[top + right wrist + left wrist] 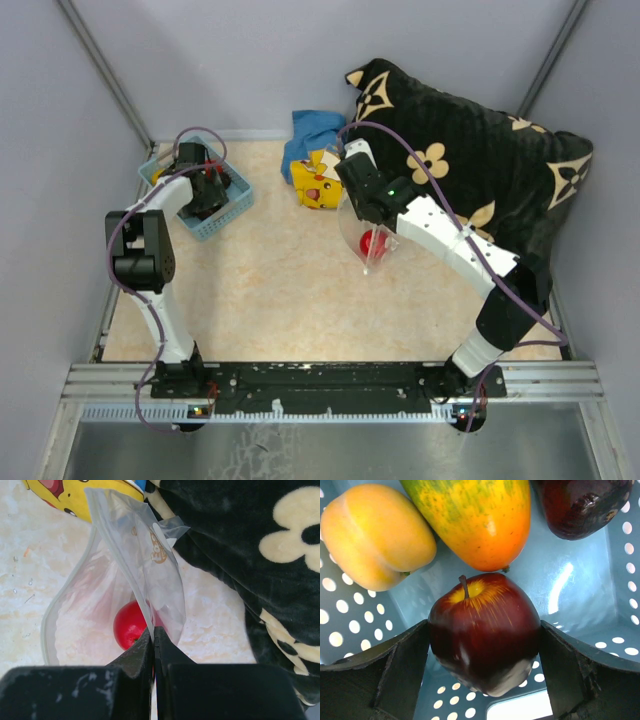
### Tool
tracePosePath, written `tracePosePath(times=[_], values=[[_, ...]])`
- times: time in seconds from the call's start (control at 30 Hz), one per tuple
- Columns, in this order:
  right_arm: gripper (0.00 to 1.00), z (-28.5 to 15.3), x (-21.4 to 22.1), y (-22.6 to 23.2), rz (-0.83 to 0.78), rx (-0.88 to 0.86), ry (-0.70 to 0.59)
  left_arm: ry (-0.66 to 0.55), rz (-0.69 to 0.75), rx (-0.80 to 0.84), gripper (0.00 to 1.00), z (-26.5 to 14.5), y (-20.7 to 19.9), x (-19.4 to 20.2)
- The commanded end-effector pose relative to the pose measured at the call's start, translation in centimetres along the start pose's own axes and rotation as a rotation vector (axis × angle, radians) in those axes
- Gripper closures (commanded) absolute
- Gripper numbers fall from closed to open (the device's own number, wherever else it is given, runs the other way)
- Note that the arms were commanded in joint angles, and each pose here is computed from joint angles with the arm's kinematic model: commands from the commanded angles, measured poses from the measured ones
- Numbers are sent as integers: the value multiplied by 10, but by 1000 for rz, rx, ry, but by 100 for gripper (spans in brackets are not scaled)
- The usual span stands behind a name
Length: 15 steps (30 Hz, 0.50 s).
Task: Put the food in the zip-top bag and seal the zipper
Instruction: Pick up the fake fruit from the bin.
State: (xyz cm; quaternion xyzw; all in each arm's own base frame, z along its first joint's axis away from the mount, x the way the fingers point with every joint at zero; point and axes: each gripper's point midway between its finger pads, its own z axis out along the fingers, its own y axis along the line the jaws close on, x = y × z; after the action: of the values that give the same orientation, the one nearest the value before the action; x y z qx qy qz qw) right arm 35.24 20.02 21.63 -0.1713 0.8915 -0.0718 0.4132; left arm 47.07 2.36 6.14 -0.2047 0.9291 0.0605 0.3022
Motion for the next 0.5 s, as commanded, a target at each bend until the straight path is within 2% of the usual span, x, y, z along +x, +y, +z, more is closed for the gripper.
tracePosePath(times=[0.0, 0.17, 0.23, 0.47], values=[[100, -6, -10, -2, 10, -2, -43, 1, 10, 16, 10, 4, -4, -7], [100, -5, -8, -2, 5, -2, -34, 9, 29, 10, 11, 14, -6, -8], [100, -5, -8, -3, 3, 2, -34, 15, 29, 19, 15, 14, -8, -9], [100, -9, -11, -6, 10, 11, -39, -41, 4, 93, 44, -15, -17, -25]])
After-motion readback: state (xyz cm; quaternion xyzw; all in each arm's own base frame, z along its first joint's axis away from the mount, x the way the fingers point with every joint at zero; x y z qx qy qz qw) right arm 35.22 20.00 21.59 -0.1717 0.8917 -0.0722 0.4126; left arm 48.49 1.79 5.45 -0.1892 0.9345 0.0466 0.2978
